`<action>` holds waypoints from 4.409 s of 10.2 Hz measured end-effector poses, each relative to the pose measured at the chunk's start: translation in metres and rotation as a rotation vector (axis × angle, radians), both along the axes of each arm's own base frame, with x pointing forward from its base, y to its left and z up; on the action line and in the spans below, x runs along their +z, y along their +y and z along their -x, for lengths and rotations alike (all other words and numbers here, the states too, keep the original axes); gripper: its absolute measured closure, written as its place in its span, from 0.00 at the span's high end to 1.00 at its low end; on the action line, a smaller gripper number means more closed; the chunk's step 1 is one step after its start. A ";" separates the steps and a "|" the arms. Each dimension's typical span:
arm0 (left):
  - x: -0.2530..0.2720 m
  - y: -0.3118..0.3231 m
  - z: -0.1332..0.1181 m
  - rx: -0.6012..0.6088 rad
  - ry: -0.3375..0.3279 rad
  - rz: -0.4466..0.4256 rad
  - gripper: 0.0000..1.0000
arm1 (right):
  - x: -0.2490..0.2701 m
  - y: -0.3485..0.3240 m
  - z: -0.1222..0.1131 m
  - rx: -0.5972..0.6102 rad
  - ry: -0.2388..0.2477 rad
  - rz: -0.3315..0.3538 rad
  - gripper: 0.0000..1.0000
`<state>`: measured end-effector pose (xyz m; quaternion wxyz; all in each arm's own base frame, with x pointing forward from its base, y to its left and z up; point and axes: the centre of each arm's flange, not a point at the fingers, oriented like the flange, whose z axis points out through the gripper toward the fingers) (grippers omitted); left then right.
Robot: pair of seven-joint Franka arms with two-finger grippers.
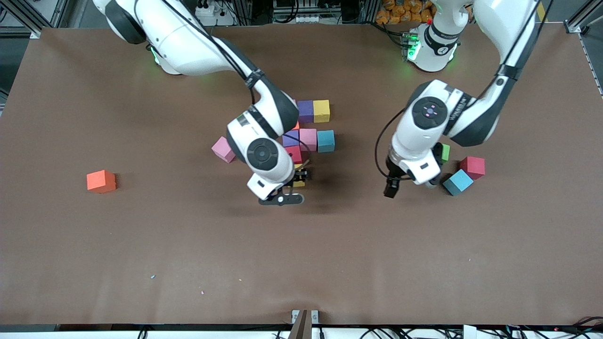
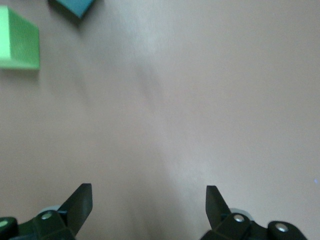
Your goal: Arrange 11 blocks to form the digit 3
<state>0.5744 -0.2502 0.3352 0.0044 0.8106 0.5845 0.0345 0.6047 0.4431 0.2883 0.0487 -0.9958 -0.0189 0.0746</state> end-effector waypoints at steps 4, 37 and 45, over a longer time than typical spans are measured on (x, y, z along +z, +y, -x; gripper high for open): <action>-0.001 0.143 -0.034 -0.218 0.112 -0.057 1.00 | 0.039 -0.069 -0.027 0.050 -0.002 0.003 1.00; -0.129 0.274 -0.060 -0.891 0.260 0.115 1.00 | 0.361 -0.484 0.050 -0.175 -0.186 0.077 1.00; -0.137 0.283 -0.045 -0.880 0.294 0.128 1.00 | 0.361 -0.483 0.048 -0.176 -0.185 0.078 1.00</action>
